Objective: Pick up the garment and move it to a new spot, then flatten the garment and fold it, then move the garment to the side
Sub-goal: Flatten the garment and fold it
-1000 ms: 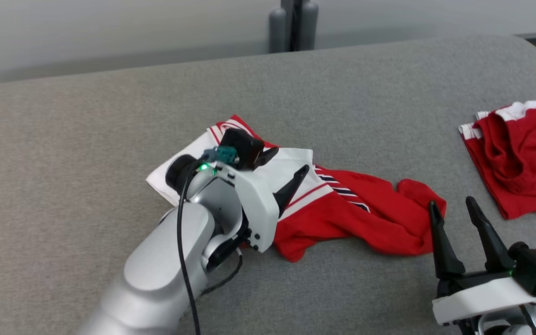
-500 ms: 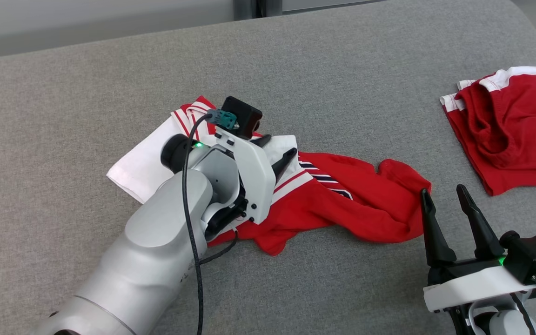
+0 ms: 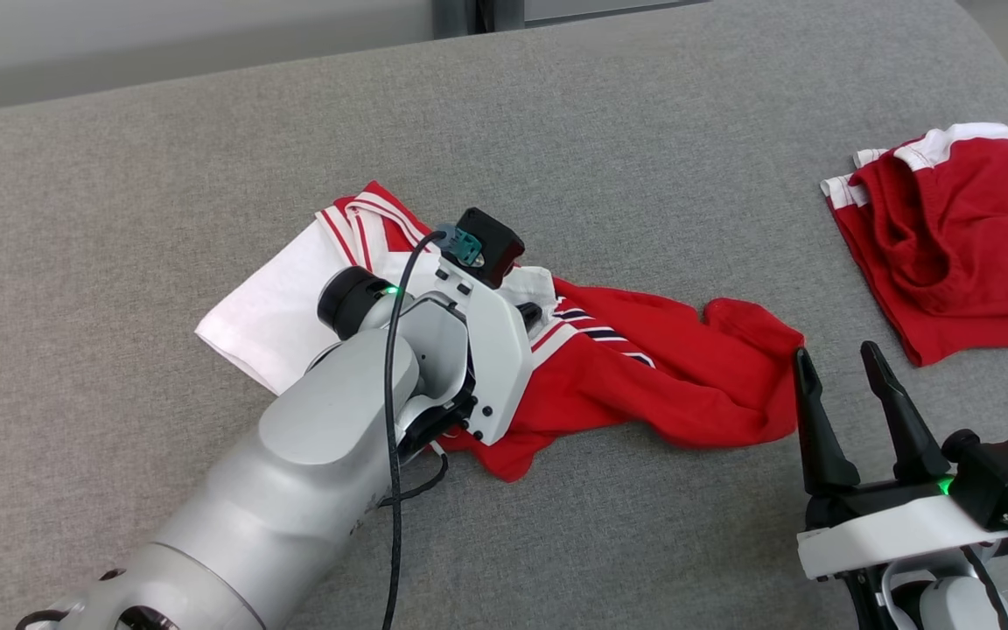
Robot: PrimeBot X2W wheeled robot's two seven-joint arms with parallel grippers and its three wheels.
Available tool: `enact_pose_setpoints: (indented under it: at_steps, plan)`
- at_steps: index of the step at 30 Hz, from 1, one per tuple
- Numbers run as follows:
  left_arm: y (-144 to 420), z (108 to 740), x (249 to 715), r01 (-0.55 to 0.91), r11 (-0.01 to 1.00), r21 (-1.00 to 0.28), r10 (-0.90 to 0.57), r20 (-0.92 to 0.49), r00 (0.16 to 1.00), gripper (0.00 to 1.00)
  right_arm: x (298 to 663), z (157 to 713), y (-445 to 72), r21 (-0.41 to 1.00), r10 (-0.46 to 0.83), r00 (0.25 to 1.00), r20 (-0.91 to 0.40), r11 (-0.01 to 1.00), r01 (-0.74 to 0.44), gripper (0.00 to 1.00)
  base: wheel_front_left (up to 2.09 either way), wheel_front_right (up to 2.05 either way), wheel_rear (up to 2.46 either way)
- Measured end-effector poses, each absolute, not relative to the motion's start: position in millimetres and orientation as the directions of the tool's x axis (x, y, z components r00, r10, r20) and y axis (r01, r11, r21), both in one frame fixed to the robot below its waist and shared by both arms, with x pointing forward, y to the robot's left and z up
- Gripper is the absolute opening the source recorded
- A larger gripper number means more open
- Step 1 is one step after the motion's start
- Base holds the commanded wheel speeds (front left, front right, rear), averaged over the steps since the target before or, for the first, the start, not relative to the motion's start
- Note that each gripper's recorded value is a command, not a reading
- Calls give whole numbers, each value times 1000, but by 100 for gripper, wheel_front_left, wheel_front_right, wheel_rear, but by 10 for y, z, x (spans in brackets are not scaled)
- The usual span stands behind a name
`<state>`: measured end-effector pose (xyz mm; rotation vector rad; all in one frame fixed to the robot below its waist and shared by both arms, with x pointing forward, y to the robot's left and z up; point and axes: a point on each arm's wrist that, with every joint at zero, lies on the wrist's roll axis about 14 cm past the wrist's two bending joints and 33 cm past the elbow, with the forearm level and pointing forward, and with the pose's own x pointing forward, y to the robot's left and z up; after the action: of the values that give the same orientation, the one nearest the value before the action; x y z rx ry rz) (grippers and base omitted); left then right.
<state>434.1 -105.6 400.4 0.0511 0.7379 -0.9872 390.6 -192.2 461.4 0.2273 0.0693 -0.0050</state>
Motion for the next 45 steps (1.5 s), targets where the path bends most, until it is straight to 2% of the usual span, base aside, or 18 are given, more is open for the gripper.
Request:
enact_pose_setpoints:
  at_steps: [7, 16, 17, 18, 19, 25, 30, 38, 45]
  plan:
    - [-1022, 4230, 4500, 764, 593, -255, -758, -499, 421, 0, 3899, 4656, -1957, 223, -7, 998, -55, 975, 19, 100, 0, 0, 0]
    - [-742, 4688, 4780, 702, 674, -231, -734, -320, 600, 0, 3928, 4795, -1883, 214, 18, 1000, -15, 977, -14, 100, 0, 0, 0]
    - [-691, 4761, 4819, 682, 690, -241, -722, -284, 631, 16, 3933, 4816, -1870, 214, 22, 1000, -9, 977, -20, 100, 0, 0, 0]
    - [-623, 4810, 4845, 665, 706, -242, -708, -256, 658, 81, 3931, 4835, -1858, 213, 26, 1000, -4, 977, -25, 100, 0, 0, 0]
    - [-555, 4855, 4865, 649, 720, -246, -693, -232, 682, 100, 3925, 4845, -1849, 210, 29, 1000, -2, 977, -28, 100, 0, 0, 0]
    - [136, 5176, 5066, 477, 832, -285, -511, -55, 858, 100, 3944, 4944, -1766, 207, 56, 998, 24, 977, -60, 100, 0, 0, 0]
    - [884, 5325, 5086, 312, 906, -284, -317, 28, 948, 100, 3947, 4978, -1706, 205, 75, 997, 30, 976, -80, 100, 0, 0, 0]
    - [1866, 5530, 4716, 88, 963, -255, -60, 113, 992, 100, 3960, 5062, -1574, 199, 117, 992, 45, 972, -123, 100, 0, 0, 0]
    - [2118, 5543, 4273, 21, 976, -219, 11, 145, 989, 100, 3954, 5113, -1535, 193, 130, 990, 53, 971, -138, 100, 0, 0, 0]
